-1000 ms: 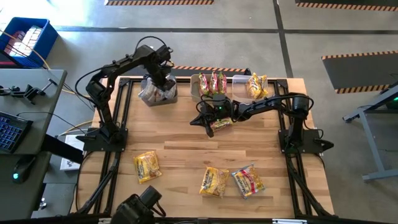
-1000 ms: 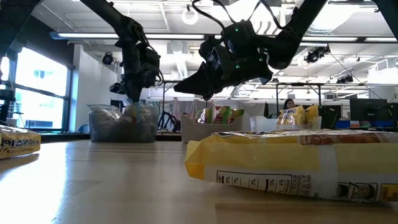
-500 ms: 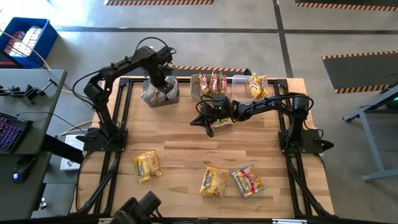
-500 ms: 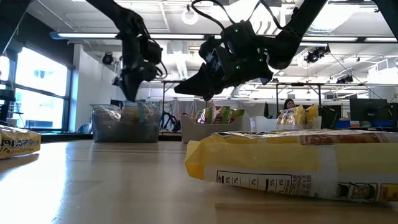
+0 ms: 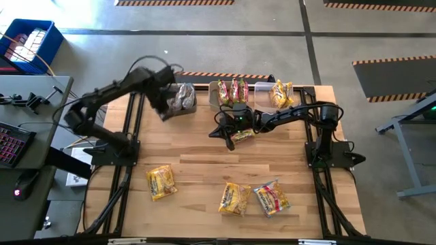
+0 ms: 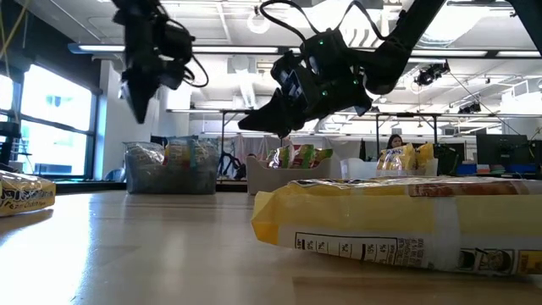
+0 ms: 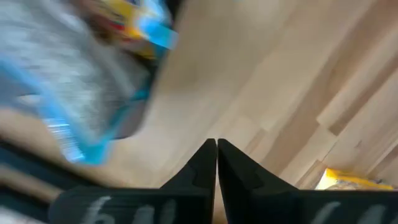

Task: Sort Maruchan noodles
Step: Adjust the black bin on the table

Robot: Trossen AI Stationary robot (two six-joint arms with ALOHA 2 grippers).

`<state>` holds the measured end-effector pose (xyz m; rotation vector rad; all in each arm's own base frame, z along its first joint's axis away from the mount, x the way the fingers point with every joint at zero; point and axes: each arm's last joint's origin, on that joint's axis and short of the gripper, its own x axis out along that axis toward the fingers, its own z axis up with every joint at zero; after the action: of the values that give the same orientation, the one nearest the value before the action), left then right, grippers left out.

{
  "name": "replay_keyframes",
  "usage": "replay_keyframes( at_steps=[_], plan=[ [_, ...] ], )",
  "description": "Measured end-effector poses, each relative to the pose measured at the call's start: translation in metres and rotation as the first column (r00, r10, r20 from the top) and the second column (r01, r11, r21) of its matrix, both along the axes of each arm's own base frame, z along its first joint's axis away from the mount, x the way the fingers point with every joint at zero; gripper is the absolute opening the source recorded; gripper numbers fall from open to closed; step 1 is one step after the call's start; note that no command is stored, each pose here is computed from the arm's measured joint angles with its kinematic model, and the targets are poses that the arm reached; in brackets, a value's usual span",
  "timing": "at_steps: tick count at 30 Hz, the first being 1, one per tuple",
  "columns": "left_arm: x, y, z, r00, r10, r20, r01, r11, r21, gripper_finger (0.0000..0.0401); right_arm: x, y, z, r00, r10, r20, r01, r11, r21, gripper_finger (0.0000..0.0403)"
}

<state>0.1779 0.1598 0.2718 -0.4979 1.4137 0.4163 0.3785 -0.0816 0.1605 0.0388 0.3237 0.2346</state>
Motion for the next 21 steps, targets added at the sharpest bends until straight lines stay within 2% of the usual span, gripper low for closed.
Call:
replay_keyframes(
  at_steps=[4,9,12,16,21],
  plan=[
    [-0.002,-0.029,-0.031,0.993,-0.073,0.09,0.072,0.997,0.019,0.0002,0.0,0.0,0.0,1.0,0.0,-0.001,0.0,1.0,-0.007,0.0],
    [0.01,-0.048,-0.07,0.972,-0.087,0.216,0.062,0.991,0.12,0.0001,0.0,0.0,0.0,1.0,-0.004,-0.001,0.004,1.0,-0.009,0.0],
    [0.019,-0.048,-0.086,0.958,-0.071,0.279,0.002,0.971,0.241,0.0001,0.0,0.0,0.0,1.0,-0.005,-0.001,0.005,1.0,-0.009,0.0],
    [0.024,-0.042,-0.097,0.951,-0.041,0.305,-0.082,0.922,0.378,0.0,0.0,-0.001,0.0,0.999,-0.034,-0.006,0.034,0.999,-0.012,0.0],
    [0.018,-0.035,-0.108,0.96,-0.032,0.278,-0.081,0.92,0.384,0.0,-0.001,-0.002,-0.003,0.997,-0.068,-0.03,0.068,0.997,-0.025,0.0]
  ],
)
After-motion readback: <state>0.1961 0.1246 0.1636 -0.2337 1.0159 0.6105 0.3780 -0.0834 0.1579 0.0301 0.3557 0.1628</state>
